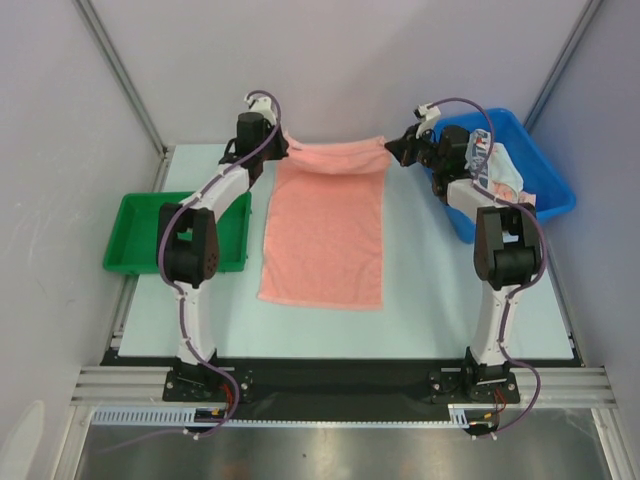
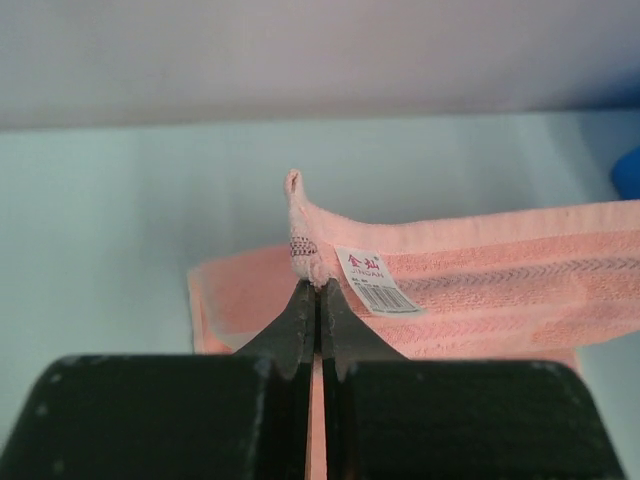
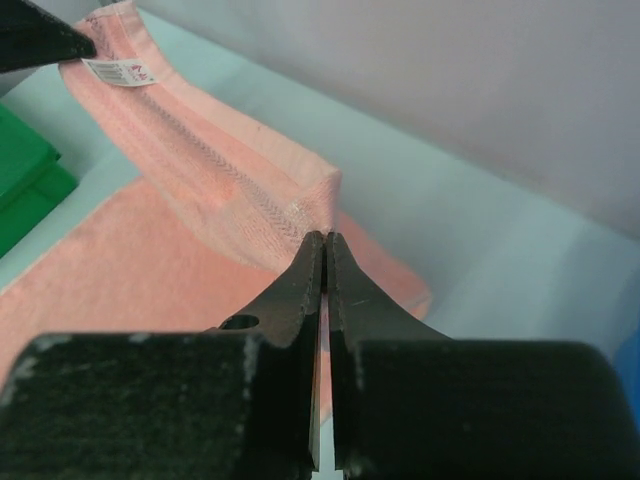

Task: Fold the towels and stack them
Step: Fold the towel

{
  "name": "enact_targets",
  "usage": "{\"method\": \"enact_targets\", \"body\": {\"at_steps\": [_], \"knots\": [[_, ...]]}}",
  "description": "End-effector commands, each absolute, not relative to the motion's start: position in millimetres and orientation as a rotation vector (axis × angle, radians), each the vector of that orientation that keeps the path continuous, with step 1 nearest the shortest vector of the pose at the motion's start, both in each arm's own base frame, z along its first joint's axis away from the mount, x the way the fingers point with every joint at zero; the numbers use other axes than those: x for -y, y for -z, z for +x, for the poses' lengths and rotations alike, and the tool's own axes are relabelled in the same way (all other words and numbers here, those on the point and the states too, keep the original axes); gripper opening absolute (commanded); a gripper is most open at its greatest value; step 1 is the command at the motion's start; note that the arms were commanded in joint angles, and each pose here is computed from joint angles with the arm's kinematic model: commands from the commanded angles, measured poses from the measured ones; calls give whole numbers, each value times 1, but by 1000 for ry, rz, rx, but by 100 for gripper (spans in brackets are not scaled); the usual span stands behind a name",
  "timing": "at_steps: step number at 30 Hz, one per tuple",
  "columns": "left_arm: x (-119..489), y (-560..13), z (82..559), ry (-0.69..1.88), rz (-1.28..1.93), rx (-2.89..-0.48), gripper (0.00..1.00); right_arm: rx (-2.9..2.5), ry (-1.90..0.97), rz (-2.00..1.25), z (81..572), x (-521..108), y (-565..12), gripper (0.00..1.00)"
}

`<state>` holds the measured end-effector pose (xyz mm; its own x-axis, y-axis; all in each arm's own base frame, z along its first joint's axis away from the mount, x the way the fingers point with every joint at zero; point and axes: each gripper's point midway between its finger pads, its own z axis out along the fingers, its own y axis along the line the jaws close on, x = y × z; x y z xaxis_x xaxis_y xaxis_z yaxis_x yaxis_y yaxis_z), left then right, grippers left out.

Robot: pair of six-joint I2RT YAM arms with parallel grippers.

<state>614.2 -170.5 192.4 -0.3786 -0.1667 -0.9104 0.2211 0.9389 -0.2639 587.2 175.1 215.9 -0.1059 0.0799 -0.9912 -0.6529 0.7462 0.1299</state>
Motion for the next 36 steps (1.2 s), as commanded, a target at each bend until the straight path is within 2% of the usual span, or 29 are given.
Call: {"method": "enact_targets", "body": {"at_steps": [1,2,4,5,6,8,13,14,21,23,27,31,32,36], "knots": [[165,-280,582,442,75,-1745,0,-1504,-674,-477,558,-178,-269,0],[162,-259,571,437,71,-1793,0,-1539,-683,-472,548,-179,-269,0],[158,-269,551,444,64,-1780,0,-1605,-701,-459,531,-182,-252,0],[156,-250,538,445,64,-1825,0,-1606,-699,-454,520,-185,-258,0],[155,-247,531,450,66,-1830,0,-1659,-707,-440,507,-185,-236,0],[154,-232,511,459,68,-1876,0,-1673,-702,-425,489,-188,-235,0],[154,-194,465,494,64,-1990,0,-1796,-752,-430,439,-202,-190,0],[152,-201,457,487,63,-1978,0,-1816,-746,-428,432,-203,-186,0],[152,-173,405,486,76,-2059,0,-1889,-733,-423,379,-200,-178,0],[151,-152,386,466,73,-2117,0,-1936,-732,-436,362,-201,-164,0],[163,-145,362,417,107,-2160,0,-1992,-732,-428,335,-201,-147,1],[150,-120,344,294,41,-2256,1,-2094,-744,-417,308,-207,-125,4],[144,-113,339,252,3,-2281,1,-2113,-721,-405,304,-205,-121,7],[140,-94,317,212,-60,-2365,19,-2208,-672,-313,283,-195,-100,18]]}}
